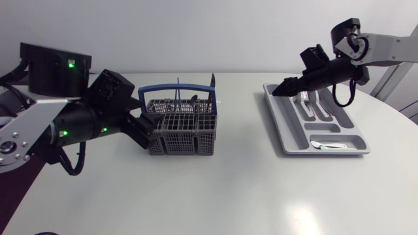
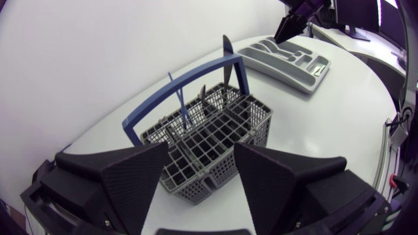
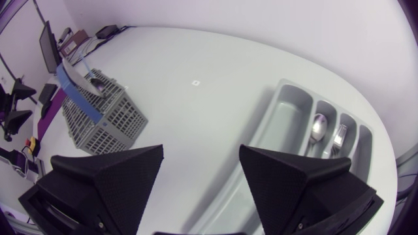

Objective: Unload the cutlery basket into the drawer organizer.

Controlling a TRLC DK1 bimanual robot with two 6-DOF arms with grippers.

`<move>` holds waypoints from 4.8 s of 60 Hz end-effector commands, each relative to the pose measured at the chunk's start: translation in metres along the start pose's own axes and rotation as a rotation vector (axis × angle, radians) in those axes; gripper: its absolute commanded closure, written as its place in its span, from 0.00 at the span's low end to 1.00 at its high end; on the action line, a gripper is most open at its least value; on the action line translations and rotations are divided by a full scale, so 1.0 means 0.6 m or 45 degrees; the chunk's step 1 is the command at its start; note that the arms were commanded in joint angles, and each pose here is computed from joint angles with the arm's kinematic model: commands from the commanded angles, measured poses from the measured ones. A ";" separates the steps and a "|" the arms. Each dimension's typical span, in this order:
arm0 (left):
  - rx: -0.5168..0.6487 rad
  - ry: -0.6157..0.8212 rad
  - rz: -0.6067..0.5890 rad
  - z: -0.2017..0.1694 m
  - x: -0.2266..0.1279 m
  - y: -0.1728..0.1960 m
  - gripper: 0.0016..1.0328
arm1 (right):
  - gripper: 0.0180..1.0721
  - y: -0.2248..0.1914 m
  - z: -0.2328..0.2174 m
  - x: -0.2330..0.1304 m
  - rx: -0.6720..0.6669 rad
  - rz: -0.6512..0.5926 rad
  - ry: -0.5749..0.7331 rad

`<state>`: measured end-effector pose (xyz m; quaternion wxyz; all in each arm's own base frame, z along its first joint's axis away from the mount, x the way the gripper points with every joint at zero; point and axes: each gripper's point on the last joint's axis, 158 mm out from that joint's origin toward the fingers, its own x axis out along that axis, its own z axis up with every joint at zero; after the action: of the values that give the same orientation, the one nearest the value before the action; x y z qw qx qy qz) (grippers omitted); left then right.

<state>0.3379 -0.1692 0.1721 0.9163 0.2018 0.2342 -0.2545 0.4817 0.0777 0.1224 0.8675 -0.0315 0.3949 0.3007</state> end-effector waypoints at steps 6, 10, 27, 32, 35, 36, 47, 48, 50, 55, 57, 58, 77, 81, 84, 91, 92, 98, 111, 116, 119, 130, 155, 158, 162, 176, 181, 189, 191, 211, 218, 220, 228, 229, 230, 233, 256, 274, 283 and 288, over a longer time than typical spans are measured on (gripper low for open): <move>-0.003 0.079 0.045 -0.064 0.004 0.027 0.28 | 0.20 0.084 0.004 0.027 0.006 0.102 0.018; -0.017 0.109 0.074 -0.087 0.005 0.043 0.28 | 0.20 0.109 0.011 0.037 -0.001 0.129 0.018; -0.081 0.153 0.083 -0.147 0.014 0.060 0.52 | 0.39 0.161 0.039 0.087 0.005 0.185 0.013; -0.094 0.176 0.082 -0.162 0.022 0.064 0.60 | 0.50 0.160 0.043 0.107 0.027 0.193 0.020; -0.103 0.193 0.069 -0.171 0.028 0.064 0.66 | 0.59 0.160 0.046 0.121 0.039 0.198 0.027; -0.106 0.199 0.070 -0.174 0.030 0.065 0.68 | 0.61 0.160 0.047 0.126 0.041 0.201 0.030; -0.099 0.218 0.077 -0.186 0.050 0.078 0.86 | 0.83 0.178 0.054 0.173 0.042 0.236 0.052; -0.095 0.218 0.077 -0.186 0.051 0.078 0.88 | 0.85 0.180 0.054 0.177 0.045 0.239 0.056; -0.091 0.218 0.083 -0.187 0.055 0.083 0.90 | 0.85 0.185 0.057 0.186 0.047 0.246 0.058; -0.091 0.215 0.081 -0.187 0.063 0.088 0.90 | 0.85 0.195 0.062 0.204 0.053 0.259 0.065; -0.092 0.212 0.080 -0.187 0.065 0.088 0.90 | 0.85 0.199 0.066 0.208 0.053 0.263 0.063; -0.093 0.209 0.081 -0.186 0.067 0.090 0.90 | 0.85 0.200 0.067 0.211 0.053 0.262 0.063; -0.090 0.200 0.099 -0.191 0.085 0.109 0.91 | 0.85 0.189 0.085 0.282 0.149 0.274 0.074; -0.088 0.195 0.108 -0.192 0.087 0.114 0.91 | 0.85 0.190 0.084 0.290 0.156 0.288 0.090; -0.093 0.193 0.110 -0.195 0.089 0.118 0.91 | 0.85 0.198 0.084 0.291 0.157 0.314 0.095; -0.106 0.177 0.129 -0.194 0.090 0.133 0.91 | 0.85 0.229 0.065 0.280 0.154 0.389 0.135; -0.105 0.174 0.128 -0.194 0.090 0.133 0.91 | 0.85 0.233 0.062 0.277 0.150 0.397 0.138; -0.114 0.161 0.126 -0.192 0.090 0.139 0.91 | 0.86 0.251 0.042 0.258 0.143 0.436 0.157; -0.135 0.141 0.153 -0.194 0.094 0.164 0.91 | 0.86 0.308 -0.005 0.204 0.110 0.504 0.186; -0.156 0.138 0.171 -0.199 0.090 0.179 0.91 | 0.86 0.333 -0.022 0.181 0.085 0.521 0.194; -0.175 0.135 0.187 -0.205 0.086 0.192 0.91 | 0.86 0.337 -0.026 0.170 0.077 0.518 0.187; -0.241 0.142 0.234 -0.227 0.076 0.233 0.91 | 0.86 0.285 -0.005 0.172 0.119 0.434 0.135; -0.228 0.137 0.166 -0.221 0.090 0.201 0.91 | 0.86 0.274 0.039 0.256 0.222 0.468 0.113; -0.218 0.131 0.157 -0.217 0.093 0.195 0.91 | 0.86 0.283 0.041 0.259 0.224 0.492 0.118; -0.209 0.116 0.152 -0.211 0.097 0.192 0.91 | 0.86 0.296 0.039 0.256 0.221 0.528 0.124; -0.194 0.101 0.126 -0.196 0.120 0.187 0.91 | 0.86 0.336 0.013 0.222 0.185 0.591 0.155; -0.194 0.101 0.114 -0.193 0.127 0.183 0.91 | 0.86 0.347 -0.001 0.209 0.172 0.598 0.170; -0.189 0.088 0.101 -0.181 0.132 0.177 0.91 | 0.86 0.369 -0.019 0.191 0.150 0.613 0.189; -0.185 0.086 0.096 -0.179 0.134 0.175 0.91 | 0.86 0.374 -0.027 0.187 0.148 0.617 0.198; -0.143 0.064 0.004 -0.146 0.154 0.125 0.91 | 0.86 0.403 -0.077 0.136 0.135 0.630 0.226; -0.118 0.057 -0.037 -0.123 0.170 0.105 0.92 | 0.86 0.400 -0.096 0.108 0.149 0.617 0.233; -0.108 0.057 -0.054 -0.117 0.177 0.096 0.92 | 0.86 0.400 -0.103 0.100 0.150 0.613 0.234; -0.063 0.047 -0.069 -0.083 0.208 0.074 0.92 | 0.86 0.394 -0.123 0.065 0.158 0.596 0.226; -0.055 0.047 -0.076 -0.077 0.213 0.068 0.92 | 0.86 0.393 -0.127 0.060 0.159 0.593 0.229; -0.050 0.046 -0.076 -0.073 0.216 0.066 0.92 | 0.86 0.394 -0.131 0.056 0.160 0.593 0.232; -0.035 0.039 -0.080 -0.058 0.228 0.057 0.92 | 0.86 0.391 -0.140 0.042 0.169 0.585 0.234; -0.036 0.035 0.022 -0.032 0.125 0.113 0.92 | 0.86 0.329 -0.187 -0.006 0.133 0.489 0.227; 0.055 0.159 -0.127 -0.106 0.024 0.037 0.92 | 0.86 0.337 -0.220 -0.006 0.097 0.495 0.277; 0.088 0.264 -0.245 -0.157 0.042 -0.008 0.92 | 0.86 0.356 -0.228 -0.013 0.066 0.515 0.288; 0.082 0.315 -0.292 -0.179 0.062 -0.019 0.92 | 0.86 0.365 -0.231 -0.011 0.045 0.518 0.301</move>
<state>0.3329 -0.1366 0.0925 0.8612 0.2258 0.3270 -0.3170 0.2768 0.2108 0.0748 0.7425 0.0446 0.4958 0.4483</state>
